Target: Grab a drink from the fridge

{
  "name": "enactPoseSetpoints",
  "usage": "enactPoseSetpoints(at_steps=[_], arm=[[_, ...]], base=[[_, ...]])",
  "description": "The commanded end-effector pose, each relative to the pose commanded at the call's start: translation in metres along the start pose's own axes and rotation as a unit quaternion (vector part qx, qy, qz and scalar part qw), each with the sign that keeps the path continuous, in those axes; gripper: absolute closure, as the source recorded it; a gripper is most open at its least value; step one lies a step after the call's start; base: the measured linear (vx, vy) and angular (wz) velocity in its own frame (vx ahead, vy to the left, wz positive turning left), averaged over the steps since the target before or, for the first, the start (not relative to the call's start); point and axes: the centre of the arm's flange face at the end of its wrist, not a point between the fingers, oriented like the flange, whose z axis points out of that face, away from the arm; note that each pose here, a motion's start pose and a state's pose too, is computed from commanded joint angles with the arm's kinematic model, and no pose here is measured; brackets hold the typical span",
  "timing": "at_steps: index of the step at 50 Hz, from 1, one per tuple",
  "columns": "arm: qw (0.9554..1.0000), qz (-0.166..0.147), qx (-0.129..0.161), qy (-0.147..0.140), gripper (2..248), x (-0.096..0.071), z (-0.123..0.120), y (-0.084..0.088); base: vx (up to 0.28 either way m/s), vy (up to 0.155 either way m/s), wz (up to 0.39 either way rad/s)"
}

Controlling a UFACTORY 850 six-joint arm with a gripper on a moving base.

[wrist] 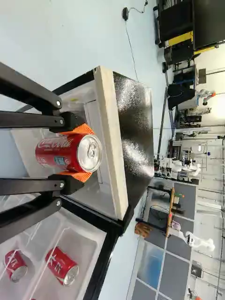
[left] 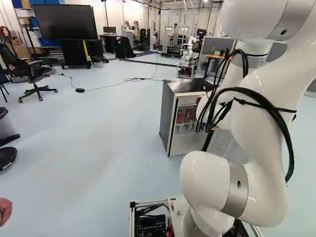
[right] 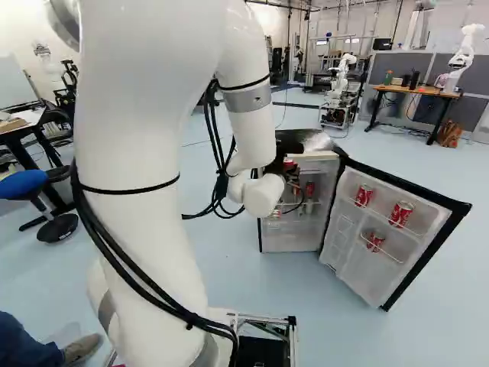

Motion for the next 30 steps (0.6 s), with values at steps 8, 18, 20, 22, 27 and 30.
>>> enactPoseSetpoints(at_steps=[8, 18, 20, 22, 27, 30], arm=[[1.0000, -0.003, 0.001, 0.005, 154, 0.008, 0.003, 0.000], [0.9999, -0.008, 0.003, 0.011, 154, 0.018, 0.008, -0.001], [0.9999, -0.008, 0.003, 0.012, 154, 0.020, 0.010, -0.001], [0.9999, -0.009, 0.004, 0.013, 154, 0.022, 0.011, -0.001], [0.9998, -0.012, 0.005, 0.016, 154, 0.028, 0.015, -0.001], [0.9997, -0.013, 0.005, 0.018, 154, 0.031, 0.017, -0.001]], base=[[0.000, 0.000, 0.000], [0.000, 0.000, 0.000], [0.000, 0.000, 0.000], [0.000, 0.000, 0.000], [0.000, 0.000, 0.000], [0.000, 0.000, 0.000]])
